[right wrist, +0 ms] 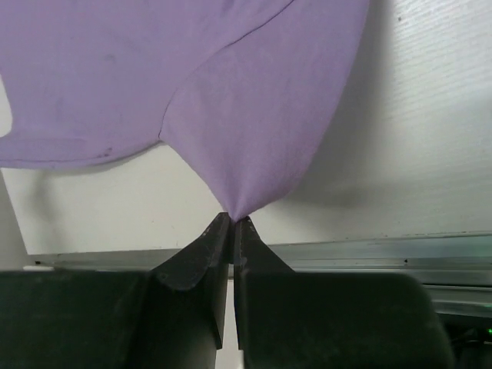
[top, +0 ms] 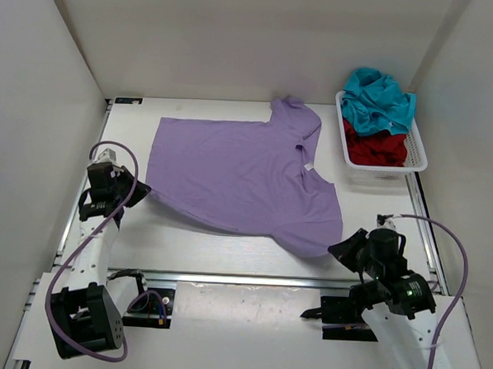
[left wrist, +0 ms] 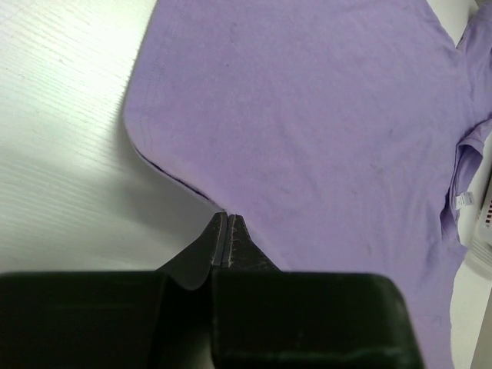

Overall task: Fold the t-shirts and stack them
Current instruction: Flatten out the tshirt, then fold the flattened tshirt in 1/3 of the way

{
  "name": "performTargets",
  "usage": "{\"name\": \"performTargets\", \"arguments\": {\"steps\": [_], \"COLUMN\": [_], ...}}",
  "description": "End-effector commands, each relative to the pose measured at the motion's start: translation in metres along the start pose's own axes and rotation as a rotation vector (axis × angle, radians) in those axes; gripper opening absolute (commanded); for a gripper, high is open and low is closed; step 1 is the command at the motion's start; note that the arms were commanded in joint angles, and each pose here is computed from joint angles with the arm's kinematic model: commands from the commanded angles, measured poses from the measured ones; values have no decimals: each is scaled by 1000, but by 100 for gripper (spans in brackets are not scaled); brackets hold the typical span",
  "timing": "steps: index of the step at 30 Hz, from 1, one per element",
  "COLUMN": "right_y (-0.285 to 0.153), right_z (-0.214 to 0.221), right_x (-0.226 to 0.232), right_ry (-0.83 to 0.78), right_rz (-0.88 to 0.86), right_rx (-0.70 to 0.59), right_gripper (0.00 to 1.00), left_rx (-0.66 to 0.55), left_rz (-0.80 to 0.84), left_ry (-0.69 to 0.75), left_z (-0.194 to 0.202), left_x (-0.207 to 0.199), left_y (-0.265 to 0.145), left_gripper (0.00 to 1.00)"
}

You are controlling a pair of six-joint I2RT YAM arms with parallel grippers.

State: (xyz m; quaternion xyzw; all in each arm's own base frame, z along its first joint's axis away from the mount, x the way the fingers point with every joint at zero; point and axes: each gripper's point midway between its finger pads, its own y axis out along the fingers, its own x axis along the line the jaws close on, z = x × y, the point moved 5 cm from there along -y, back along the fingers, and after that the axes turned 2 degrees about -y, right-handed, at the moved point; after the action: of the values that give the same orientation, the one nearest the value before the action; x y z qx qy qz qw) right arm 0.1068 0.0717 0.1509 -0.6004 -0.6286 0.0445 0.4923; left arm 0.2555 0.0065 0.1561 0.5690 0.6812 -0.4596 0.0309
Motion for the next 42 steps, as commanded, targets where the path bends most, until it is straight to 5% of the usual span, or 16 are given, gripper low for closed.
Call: {"name": "performTargets", "arguments": {"steps": [1, 11, 24, 42], "right_y": [-9, 48, 141, 251], "right_z": [6, -30, -166, -221], "right_x": [2, 25, 75, 81], "right_ry": [99, -173, -226, -231], "right_rz": [-38, 51, 3, 59], "right_rx": [-11, -24, -63, 47], "right_gripper": [0, 0, 0, 0], "left_rx": [-69, -54, -109, -5], "left_rz": [33, 26, 50, -61], "left_ry": [68, -6, -263, -259], "left_z": [-19, -9, -48, -79], "left_x": [-21, -1, -1, 1], "left_y": [-12, -2, 46, 135], "left_gripper": [0, 0, 0, 0]}}
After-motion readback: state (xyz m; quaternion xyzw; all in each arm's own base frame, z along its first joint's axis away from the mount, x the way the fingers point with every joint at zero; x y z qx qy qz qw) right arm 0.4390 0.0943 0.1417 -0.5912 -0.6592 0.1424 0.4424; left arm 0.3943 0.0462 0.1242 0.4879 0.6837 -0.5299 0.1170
